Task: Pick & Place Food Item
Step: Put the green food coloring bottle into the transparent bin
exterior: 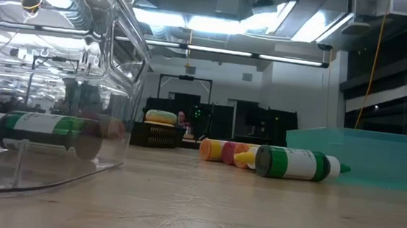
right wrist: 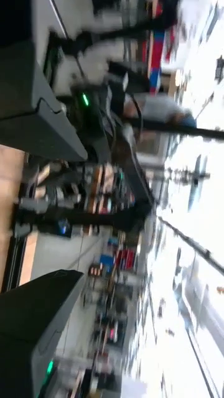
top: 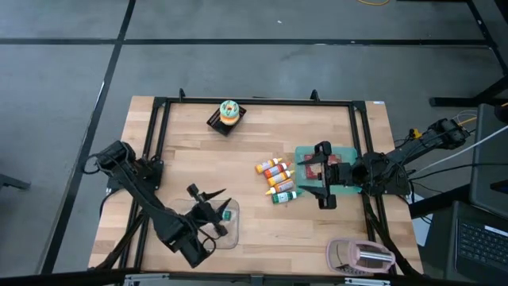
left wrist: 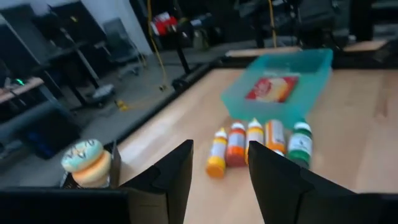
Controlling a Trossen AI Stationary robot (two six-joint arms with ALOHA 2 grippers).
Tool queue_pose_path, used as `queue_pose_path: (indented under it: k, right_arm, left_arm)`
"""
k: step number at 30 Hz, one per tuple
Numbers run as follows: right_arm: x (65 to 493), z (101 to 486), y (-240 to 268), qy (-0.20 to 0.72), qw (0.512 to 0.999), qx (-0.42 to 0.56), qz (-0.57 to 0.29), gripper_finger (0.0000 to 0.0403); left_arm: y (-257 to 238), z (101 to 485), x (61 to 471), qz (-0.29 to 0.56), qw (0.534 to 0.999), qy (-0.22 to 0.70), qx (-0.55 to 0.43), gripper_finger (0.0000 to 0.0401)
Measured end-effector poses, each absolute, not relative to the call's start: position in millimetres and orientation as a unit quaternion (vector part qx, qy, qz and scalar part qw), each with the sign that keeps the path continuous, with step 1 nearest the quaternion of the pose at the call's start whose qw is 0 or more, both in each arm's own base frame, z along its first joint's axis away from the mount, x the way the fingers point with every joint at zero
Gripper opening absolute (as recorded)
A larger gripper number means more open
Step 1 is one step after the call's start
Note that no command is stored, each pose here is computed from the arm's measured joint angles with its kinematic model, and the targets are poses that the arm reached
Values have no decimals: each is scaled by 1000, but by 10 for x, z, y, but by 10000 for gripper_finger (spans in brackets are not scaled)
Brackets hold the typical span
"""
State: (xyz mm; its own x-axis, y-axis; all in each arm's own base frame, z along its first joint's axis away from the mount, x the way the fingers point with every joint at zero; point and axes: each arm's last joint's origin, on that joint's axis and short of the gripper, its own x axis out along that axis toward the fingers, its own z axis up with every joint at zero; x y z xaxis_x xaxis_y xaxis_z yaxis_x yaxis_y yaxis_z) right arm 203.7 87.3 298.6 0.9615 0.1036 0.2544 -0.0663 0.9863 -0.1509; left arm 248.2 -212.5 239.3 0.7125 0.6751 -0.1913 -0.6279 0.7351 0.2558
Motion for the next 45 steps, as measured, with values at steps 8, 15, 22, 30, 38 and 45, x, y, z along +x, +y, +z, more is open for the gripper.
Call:
queue_pose_path:
  k: [8, 15, 22, 30, 38, 45]
  right_arm:
    - [2091, 2946, 817, -114, 990, -51, -58, 295]
    - [2240, 2863, 772, -120, 987, -41, -96, 295]
    - [2394, 2920, 790, -107, 989, -54, -84, 295]
    - [2531, 2919, 794, 32, 980, -91, -172, 295]
    - [2458, 2670, 714, 162, 953, -60, -250, 295]
    - [2493, 2302, 634, 262, 934, -20, -241, 295]
  left_arm:
    - [-2118, 2283, 2551, 363, 915, 137, 108, 141]
    - [-2224, 2311, 2554, 330, 921, 166, 125, 113]
    - [-2568, 2555, 2880, 154, 961, 182, 140, 69]
    - [-2517, 2802, 3202, -10, 975, 118, 186, 80]
    - [-2054, 2707, 3526, -26, 975, 119, 183, 109]
    - [-1901, 2631, 3588, -17, 971, 128, 203, 115]
